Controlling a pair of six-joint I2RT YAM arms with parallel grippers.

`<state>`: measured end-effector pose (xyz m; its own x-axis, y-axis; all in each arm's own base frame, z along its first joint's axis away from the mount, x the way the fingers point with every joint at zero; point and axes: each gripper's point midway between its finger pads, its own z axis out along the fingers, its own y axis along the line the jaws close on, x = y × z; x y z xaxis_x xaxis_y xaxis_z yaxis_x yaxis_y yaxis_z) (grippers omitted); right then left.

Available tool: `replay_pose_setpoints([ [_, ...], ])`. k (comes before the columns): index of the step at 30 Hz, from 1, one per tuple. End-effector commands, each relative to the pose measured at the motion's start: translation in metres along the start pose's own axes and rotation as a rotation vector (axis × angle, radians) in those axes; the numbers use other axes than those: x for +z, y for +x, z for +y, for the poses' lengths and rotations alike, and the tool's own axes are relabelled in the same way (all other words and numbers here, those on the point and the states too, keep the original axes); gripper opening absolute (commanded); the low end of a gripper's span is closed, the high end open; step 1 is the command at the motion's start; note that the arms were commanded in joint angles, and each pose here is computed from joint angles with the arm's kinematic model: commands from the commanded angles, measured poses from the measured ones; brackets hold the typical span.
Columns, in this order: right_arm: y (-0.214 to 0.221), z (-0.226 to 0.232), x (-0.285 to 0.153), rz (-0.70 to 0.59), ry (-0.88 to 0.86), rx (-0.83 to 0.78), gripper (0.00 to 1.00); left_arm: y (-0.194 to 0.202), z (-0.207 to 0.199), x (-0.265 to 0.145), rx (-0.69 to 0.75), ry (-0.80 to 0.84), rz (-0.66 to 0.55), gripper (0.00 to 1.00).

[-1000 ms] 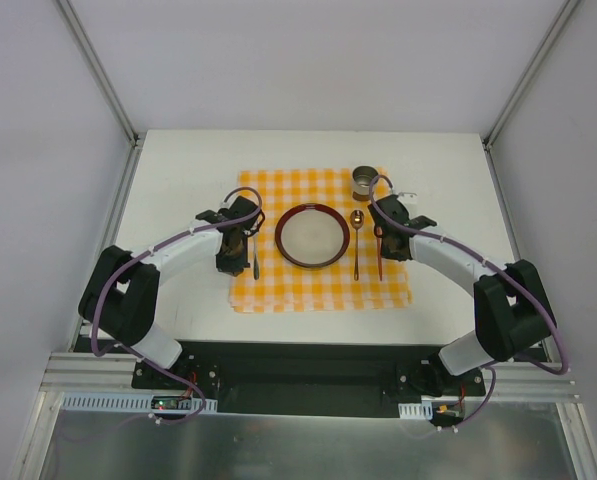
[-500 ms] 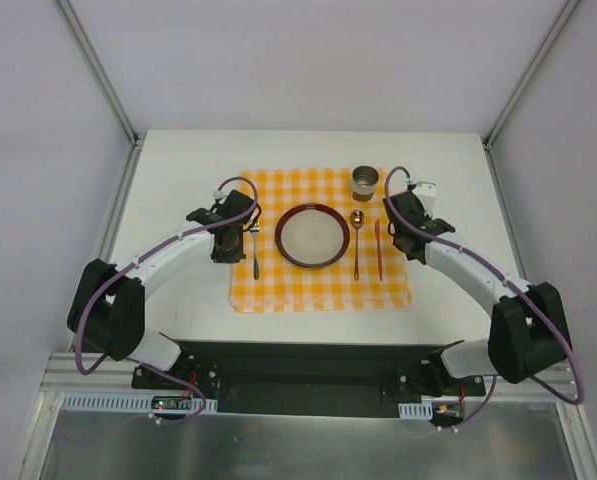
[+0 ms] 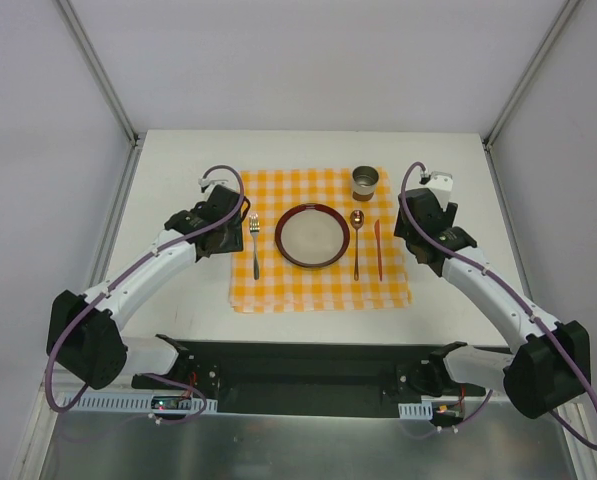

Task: Set the dinner table for one person
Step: Reset both arms

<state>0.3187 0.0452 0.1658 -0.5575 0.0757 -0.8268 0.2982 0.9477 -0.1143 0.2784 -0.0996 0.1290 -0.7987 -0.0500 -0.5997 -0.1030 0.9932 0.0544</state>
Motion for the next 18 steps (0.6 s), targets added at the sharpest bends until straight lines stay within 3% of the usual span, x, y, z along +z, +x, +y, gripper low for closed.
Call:
replay_pose_setpoints([
  [1, -0.004, -0.004, -0.003, -0.024, 0.006, 0.012, 0.7, -0.007, 0.011, -0.007, -0.023, -0.042, -0.041, 0.61],
  [12, 0.04, 0.013, 0.006, 0.039, -0.071, -0.029, 0.78, 0.025, 0.03, 0.0, -0.065, -0.093, -0.025, 0.7],
  [15, 0.039, 0.018, 0.004, 0.058, -0.093, -0.046, 0.84, 0.02, 0.032, -0.004, -0.089, -0.095, -0.056, 0.96],
  [18, 0.035, 0.017, 0.0, 0.055, -0.096, -0.052, 0.88, 0.009, 0.03, -0.011, -0.116, -0.073, -0.101, 0.99],
])
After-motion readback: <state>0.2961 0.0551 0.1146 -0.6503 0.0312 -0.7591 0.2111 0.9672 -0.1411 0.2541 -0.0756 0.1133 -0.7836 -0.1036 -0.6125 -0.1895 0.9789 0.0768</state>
